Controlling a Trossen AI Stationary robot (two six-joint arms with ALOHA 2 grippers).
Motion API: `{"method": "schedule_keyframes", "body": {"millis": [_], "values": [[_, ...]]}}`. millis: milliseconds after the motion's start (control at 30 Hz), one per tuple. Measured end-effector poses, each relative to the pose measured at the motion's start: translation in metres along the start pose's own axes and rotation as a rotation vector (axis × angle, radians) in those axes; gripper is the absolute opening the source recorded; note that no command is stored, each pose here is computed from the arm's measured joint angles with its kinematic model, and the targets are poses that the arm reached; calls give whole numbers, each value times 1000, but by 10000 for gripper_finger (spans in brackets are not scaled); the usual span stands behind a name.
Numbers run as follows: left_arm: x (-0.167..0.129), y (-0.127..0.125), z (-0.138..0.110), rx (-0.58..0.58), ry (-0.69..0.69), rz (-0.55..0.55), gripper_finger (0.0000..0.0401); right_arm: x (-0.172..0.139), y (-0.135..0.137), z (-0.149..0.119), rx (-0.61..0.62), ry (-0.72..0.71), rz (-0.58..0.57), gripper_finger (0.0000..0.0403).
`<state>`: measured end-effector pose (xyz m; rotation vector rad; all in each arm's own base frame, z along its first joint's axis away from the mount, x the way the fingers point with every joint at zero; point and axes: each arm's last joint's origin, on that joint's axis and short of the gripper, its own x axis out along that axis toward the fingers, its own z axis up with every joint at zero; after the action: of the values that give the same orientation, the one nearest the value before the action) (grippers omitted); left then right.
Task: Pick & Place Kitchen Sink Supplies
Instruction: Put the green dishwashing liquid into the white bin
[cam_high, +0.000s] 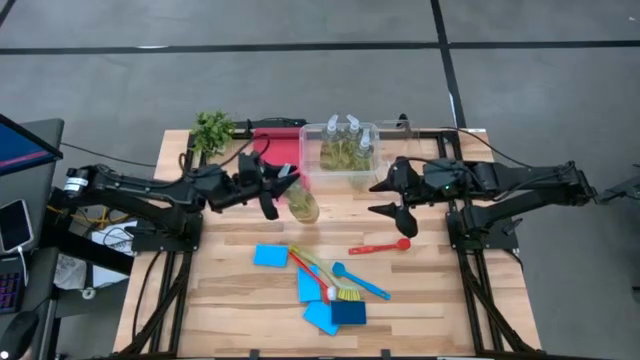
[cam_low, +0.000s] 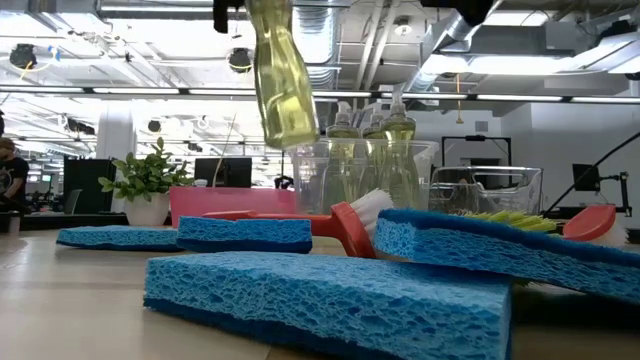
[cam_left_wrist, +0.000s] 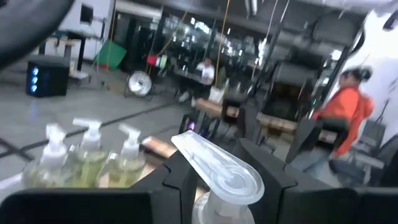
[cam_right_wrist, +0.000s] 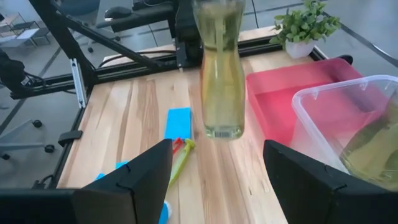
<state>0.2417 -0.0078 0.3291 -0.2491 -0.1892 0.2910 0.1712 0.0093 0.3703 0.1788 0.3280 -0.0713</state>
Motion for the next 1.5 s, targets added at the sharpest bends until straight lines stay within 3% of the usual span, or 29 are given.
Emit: {"method": "schedule_keyframes", "body": {"millis": [367, 933, 1133, 1500], "values": [[-1, 7, 24, -39, -204, 4, 106, 3, 0, -1, -1, 9, -2, 245], [7, 48, 44, -29, -373, 160, 106, 3, 0, -1, 26, 9, 2, 245], [21, 63, 37, -53, -410, 200, 106, 3, 0, -1, 26, 9, 2, 245], [58, 90, 5, -32, -351, 280, 106, 3, 0, 0, 26, 8, 1, 245]]}}
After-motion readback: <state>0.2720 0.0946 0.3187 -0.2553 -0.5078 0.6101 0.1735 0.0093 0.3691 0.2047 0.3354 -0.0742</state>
